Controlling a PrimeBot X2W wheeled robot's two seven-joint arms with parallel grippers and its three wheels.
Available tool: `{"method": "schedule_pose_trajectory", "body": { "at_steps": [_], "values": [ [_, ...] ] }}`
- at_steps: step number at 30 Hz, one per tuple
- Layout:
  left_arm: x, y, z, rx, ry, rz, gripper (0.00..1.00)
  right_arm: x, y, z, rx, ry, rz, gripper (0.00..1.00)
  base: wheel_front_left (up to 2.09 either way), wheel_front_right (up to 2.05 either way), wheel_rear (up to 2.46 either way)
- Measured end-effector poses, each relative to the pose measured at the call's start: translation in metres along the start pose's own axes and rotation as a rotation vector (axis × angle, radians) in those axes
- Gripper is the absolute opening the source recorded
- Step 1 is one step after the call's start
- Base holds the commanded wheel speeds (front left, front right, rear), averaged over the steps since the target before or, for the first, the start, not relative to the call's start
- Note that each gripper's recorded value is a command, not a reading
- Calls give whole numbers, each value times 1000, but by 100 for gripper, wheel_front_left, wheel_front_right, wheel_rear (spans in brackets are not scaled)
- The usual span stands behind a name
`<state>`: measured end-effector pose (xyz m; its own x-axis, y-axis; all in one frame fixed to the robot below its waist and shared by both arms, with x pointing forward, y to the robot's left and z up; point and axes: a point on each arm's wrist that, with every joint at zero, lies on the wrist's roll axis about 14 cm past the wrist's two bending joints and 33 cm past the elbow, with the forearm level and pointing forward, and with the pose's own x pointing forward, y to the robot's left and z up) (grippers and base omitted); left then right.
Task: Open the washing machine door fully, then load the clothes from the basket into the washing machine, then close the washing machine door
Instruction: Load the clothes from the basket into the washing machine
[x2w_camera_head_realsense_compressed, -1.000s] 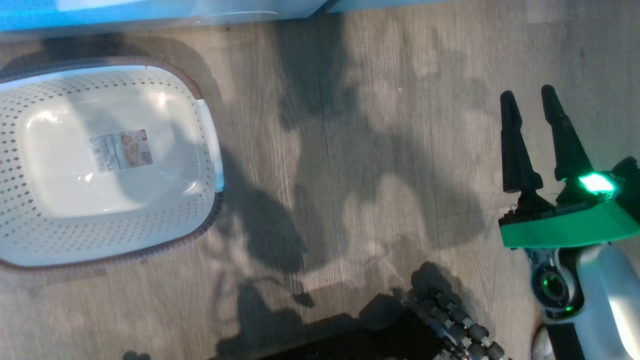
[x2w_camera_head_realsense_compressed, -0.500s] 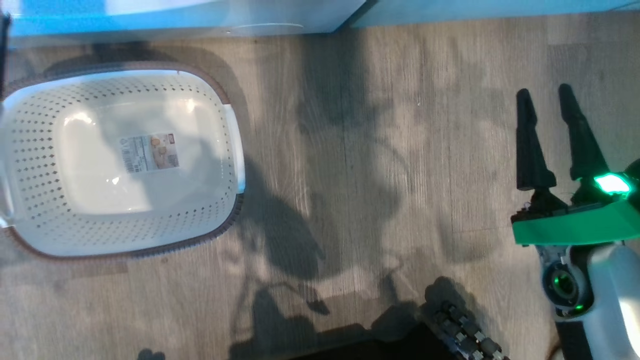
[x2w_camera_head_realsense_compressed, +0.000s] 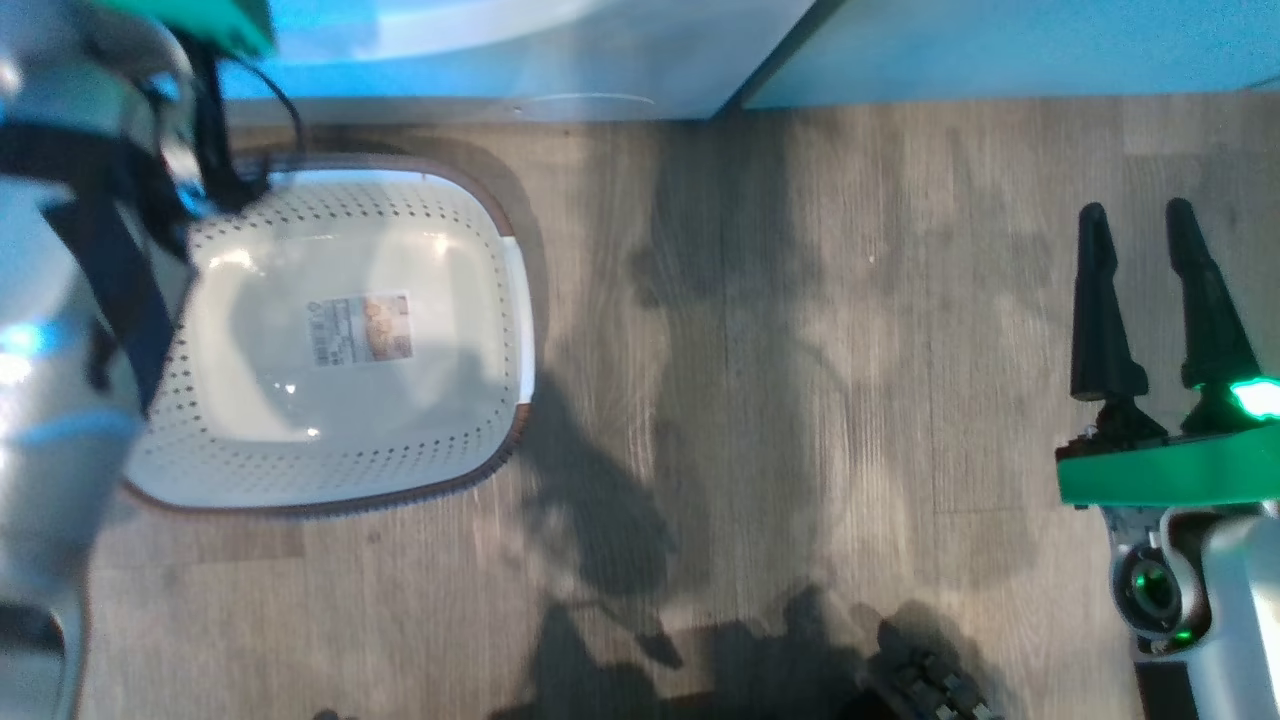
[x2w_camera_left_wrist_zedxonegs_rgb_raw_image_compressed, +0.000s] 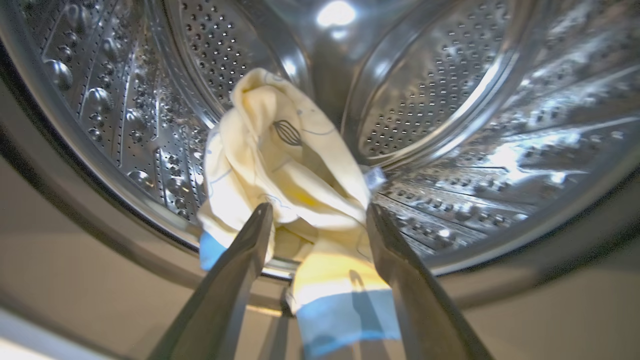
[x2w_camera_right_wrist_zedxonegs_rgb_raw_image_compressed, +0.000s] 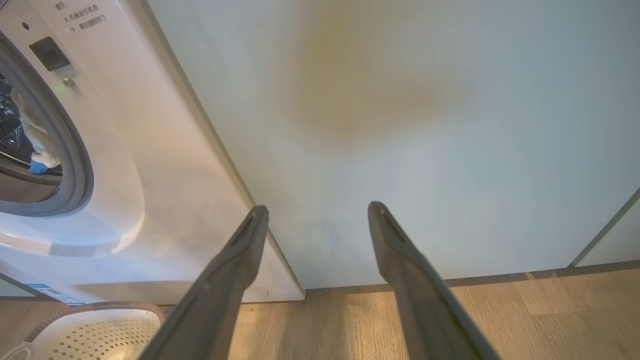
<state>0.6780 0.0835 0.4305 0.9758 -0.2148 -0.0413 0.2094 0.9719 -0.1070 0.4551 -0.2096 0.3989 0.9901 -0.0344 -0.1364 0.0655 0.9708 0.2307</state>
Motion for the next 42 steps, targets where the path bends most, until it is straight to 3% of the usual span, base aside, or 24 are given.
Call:
{"method": "schedule_pose_trajectory", "body": {
  "at_steps": [10,20,42],
  "values": [
    [-84,-32,5,-30,-32,-107,100,-9,8,15,-31,-34,18,100,0,0,0],
    [-154,-49,12,-48,-11,-138,100,-25,20,24,-54,-45,53,100,0,0,0],
    [-239,-51,34,-89,-3,-72,100,-66,45,46,-78,-86,124,100,0,0,0]
  ]
}}
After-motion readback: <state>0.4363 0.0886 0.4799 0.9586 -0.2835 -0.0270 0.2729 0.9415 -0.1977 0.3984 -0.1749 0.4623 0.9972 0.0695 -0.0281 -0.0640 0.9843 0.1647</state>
